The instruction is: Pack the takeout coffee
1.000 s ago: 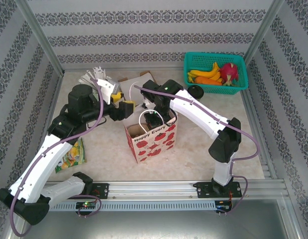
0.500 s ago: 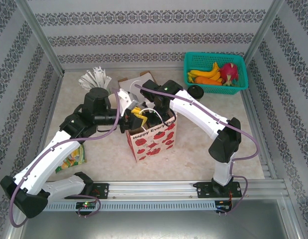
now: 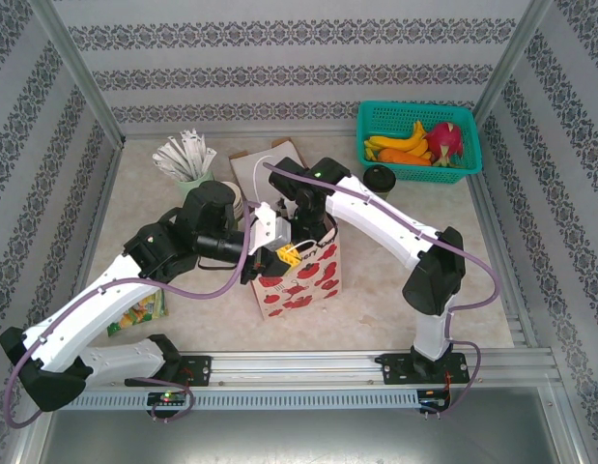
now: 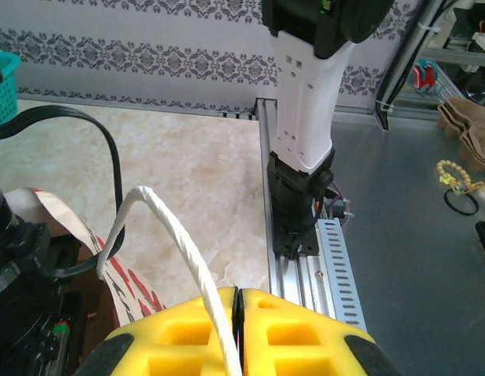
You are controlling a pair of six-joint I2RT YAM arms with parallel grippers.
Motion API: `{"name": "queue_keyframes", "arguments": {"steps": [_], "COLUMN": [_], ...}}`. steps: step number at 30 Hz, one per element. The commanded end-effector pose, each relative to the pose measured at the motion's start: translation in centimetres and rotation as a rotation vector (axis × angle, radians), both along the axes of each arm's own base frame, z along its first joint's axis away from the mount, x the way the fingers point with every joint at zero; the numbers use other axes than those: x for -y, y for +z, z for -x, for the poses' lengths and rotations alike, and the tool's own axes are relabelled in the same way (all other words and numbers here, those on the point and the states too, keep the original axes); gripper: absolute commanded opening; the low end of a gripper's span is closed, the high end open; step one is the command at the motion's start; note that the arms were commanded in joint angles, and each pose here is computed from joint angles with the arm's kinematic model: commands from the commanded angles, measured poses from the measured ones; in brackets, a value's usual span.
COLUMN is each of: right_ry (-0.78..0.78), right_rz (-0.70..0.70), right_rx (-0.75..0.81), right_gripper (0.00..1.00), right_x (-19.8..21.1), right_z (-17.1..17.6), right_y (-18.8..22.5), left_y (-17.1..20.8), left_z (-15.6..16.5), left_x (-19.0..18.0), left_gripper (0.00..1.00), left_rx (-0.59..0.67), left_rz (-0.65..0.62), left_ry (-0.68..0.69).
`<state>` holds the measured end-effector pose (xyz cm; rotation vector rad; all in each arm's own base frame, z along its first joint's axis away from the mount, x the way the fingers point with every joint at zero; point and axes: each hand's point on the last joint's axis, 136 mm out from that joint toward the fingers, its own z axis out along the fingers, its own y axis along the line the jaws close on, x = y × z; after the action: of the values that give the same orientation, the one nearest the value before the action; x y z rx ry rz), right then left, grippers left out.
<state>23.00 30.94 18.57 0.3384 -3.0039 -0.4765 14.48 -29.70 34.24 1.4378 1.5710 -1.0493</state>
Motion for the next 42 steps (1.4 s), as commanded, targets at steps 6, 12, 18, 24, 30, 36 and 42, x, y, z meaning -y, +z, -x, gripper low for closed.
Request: {"name": "queue_keyframes", "arguments": {"steps": [6, 12, 18, 24, 30, 36, 42], "right_ry": [-0.052, -0.042, 0.021, 0.065, 0.091, 0.094, 0.096], "right_rz": [0.138, 0.135, 0.098, 0.058, 0.038, 0.004, -0.004], "right_rx": [0.020, 0.051, 0.123, 0.165, 0.177, 0.194, 0.198], "right_gripper": [0.00, 0.00, 0.00, 0.00, 0.00, 0.00, 0.00], "right_x": [1.0, 1.0, 0.6, 0.4, 0.2, -0.3, -0.4], "right_z": [-0.4, -0.3, -0.4, -0.5, -0.5, -0.7, -0.9], "right_y": [-2.6, -3.6, -4.1, -4.3, -4.8, -4.9, -4.9], "left_y": [1.6, 2.2, 2.5, 3.9, 6.4, 4.8, 2.3], "left_z": [1.7, 1.8, -2.4, -4.7, -10.2, -17.5, -20.6], "left_x": [1.5, 1.5, 1.2, -0.9, -6.5, -13.5, -13.3], "left_gripper": [0.12, 0.12, 0.26, 0.56, 0.88, 0.83, 0.77], "left_rx": [0.067, 0.134, 0.192, 0.202, 0.117, -0.094, -0.283], "left_rz": [0.064, 0.090, 0.081, 0.128, 0.266, 0.329, 0.291], "left_ry": [-0.142, -0.151, 0.101, 0.278, 0.606, 1.041, 1.057]}}
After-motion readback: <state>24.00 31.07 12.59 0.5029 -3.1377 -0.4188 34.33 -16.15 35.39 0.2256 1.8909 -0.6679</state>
